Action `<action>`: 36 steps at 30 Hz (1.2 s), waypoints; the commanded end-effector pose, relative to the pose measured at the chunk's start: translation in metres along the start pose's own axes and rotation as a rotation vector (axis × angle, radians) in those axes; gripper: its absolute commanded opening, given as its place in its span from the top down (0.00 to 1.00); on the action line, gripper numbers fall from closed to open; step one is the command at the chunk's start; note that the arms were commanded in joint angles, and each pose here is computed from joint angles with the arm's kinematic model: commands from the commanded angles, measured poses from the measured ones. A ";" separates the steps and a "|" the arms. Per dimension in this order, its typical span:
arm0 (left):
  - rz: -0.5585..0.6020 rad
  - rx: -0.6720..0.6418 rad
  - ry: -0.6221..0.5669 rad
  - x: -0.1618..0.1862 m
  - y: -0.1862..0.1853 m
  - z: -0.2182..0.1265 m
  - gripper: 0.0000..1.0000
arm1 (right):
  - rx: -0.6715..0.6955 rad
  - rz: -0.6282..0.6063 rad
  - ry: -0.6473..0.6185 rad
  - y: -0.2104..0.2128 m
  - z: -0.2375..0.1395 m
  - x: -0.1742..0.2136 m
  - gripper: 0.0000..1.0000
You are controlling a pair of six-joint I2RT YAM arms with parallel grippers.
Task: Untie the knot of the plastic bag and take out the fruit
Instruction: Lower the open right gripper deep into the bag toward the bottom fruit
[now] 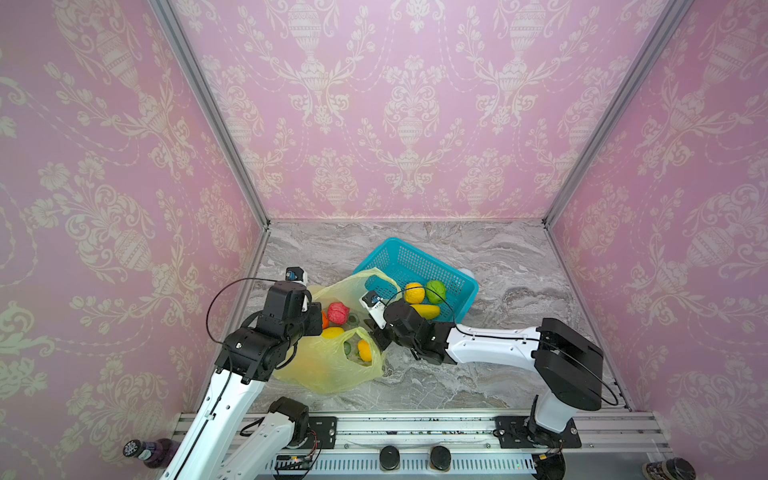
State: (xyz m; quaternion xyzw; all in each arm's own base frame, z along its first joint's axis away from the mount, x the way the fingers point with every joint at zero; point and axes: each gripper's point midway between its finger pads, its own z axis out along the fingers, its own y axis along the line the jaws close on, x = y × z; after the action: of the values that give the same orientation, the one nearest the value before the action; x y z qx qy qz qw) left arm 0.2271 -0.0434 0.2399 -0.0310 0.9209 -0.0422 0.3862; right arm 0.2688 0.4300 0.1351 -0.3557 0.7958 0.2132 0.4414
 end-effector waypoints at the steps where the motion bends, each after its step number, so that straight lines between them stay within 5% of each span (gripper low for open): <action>1: -0.018 -0.015 0.001 0.002 0.004 0.000 1.00 | -0.038 -0.028 0.075 0.013 0.012 0.008 0.67; 15: -0.018 -0.015 0.003 0.002 0.004 0.001 1.00 | 0.194 0.041 0.315 -0.005 0.042 0.048 0.45; 23: -0.021 -0.020 -0.003 0.002 0.005 0.000 1.00 | 0.200 0.009 0.378 0.010 0.045 0.064 0.27; 33: -0.021 -0.018 -0.003 0.002 0.005 0.000 1.00 | 0.202 0.005 0.442 0.016 0.067 0.080 0.27; 36: -0.020 -0.019 -0.002 0.002 0.005 0.000 1.00 | 0.187 0.014 0.431 0.019 0.067 0.078 0.34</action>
State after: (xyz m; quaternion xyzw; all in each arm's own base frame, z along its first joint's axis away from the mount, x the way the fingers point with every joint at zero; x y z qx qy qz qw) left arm 0.2271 -0.0433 0.2399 -0.0310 0.9209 -0.0420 0.3863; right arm 0.2657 0.4622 0.0434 -0.3472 0.8840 0.0719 0.3047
